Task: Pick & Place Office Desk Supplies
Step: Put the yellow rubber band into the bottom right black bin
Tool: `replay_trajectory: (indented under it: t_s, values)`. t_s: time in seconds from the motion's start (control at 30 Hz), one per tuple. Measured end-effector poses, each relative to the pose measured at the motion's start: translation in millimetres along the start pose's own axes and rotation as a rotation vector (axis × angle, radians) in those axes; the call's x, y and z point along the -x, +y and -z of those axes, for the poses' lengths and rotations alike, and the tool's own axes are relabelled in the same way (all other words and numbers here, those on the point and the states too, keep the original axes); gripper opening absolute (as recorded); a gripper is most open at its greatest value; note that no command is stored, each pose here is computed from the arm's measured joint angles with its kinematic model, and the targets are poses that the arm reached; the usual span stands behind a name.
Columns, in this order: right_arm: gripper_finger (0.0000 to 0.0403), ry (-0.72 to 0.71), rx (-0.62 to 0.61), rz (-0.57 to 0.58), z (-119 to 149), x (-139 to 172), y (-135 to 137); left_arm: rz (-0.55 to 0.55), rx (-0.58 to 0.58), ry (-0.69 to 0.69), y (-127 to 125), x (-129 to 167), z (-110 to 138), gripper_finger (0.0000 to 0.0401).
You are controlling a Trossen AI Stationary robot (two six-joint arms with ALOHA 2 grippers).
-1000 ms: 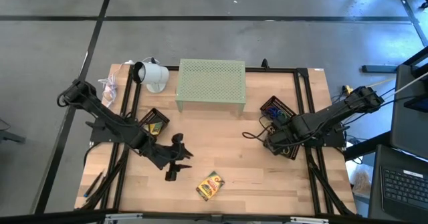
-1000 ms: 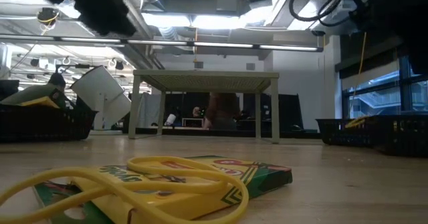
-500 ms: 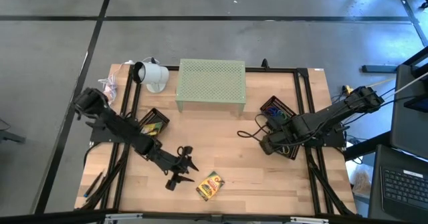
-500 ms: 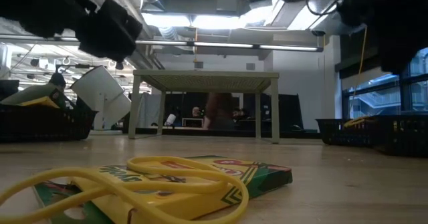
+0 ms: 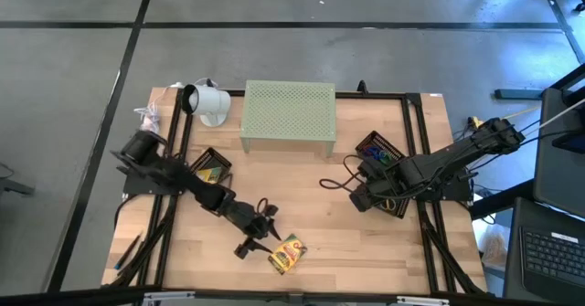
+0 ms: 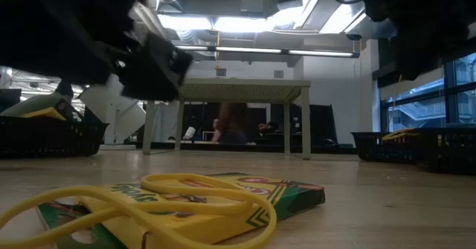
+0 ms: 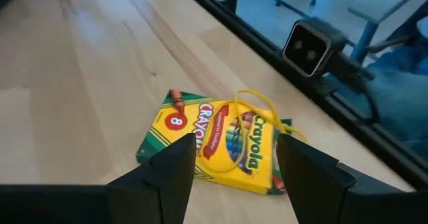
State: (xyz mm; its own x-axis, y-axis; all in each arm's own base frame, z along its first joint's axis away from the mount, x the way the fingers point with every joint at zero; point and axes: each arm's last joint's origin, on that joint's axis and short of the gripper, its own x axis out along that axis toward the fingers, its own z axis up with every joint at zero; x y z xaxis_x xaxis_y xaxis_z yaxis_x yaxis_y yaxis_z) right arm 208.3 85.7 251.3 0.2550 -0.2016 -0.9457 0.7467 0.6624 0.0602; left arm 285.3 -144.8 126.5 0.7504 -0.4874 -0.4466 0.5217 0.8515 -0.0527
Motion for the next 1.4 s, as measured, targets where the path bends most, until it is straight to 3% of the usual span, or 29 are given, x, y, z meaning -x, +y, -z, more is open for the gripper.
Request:
replay_trajectory:
  t_s: [0.27,0.4,0.57,0.77,1.07,1.4]
  values:
    - [0.0182,-0.014,0.017,0.002,-1,0,0,0.104,-0.082,0.069,7,-36,1,0.0194]
    - [0.0182,-0.015,0.016,0.002,-1,0,0,0.137,-0.069,0.167,15,-42,5,0.0186]
    - [0.0182,-0.05,0.017,0.013,-2,0,0,0.137,-0.123,0.193,21,-44,4,0.0172]
    - [0.0182,-0.064,0.019,0.018,-2,0,0,0.097,-0.184,0.202,26,-43,4,0.0124]
    - [0.0182,-0.064,0.019,0.018,-2,0,0,0.079,-0.189,0.204,27,-43,4,0.0012]
    - [0.0182,-0.064,0.019,0.016,-2,0,0,0.031,-0.204,0.193,28,-34,-7,0.0002]
